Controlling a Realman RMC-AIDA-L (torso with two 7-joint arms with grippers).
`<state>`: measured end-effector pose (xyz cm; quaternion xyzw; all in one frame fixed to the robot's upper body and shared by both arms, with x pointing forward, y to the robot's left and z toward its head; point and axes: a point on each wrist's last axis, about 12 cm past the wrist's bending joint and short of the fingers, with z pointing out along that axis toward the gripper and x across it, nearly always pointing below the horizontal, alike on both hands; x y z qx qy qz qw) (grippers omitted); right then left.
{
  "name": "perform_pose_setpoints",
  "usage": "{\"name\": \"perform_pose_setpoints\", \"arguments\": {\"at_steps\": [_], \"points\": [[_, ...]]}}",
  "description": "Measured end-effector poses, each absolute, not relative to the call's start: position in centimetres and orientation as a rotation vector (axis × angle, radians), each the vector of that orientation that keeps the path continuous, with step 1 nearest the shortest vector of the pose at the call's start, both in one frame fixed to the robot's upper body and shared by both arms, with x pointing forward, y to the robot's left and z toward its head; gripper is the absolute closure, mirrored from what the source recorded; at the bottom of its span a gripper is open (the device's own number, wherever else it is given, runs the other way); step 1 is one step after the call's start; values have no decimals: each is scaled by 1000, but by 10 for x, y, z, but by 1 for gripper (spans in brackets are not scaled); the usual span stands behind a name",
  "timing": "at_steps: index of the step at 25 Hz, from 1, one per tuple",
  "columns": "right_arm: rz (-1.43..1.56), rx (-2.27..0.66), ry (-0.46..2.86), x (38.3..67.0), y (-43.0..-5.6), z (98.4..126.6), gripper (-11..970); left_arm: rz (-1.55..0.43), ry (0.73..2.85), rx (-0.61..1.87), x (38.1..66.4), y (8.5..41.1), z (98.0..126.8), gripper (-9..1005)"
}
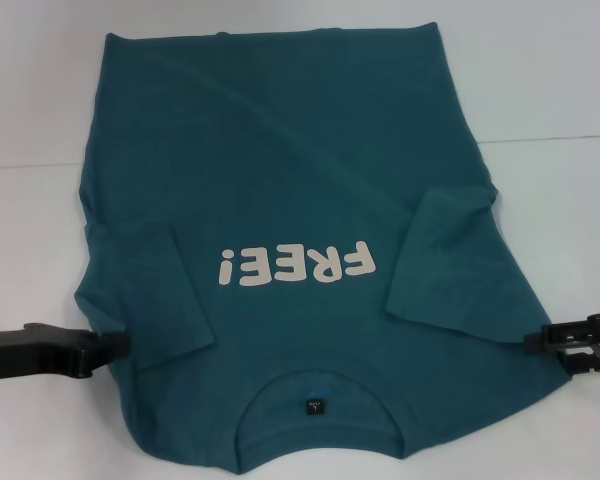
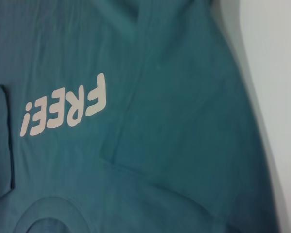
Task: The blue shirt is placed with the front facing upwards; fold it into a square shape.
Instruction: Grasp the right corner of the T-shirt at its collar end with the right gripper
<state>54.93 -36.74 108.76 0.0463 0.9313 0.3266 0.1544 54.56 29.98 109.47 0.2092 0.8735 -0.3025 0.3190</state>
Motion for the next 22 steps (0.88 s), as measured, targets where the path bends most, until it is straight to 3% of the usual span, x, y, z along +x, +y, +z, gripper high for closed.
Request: {"name": "perform_pose_setpoints", "arguments": {"at_steps": [22], "points": [[981, 52, 2628, 573, -339, 1095, 16, -789, 2295, 549, 546, 301, 1096, 945]]}}
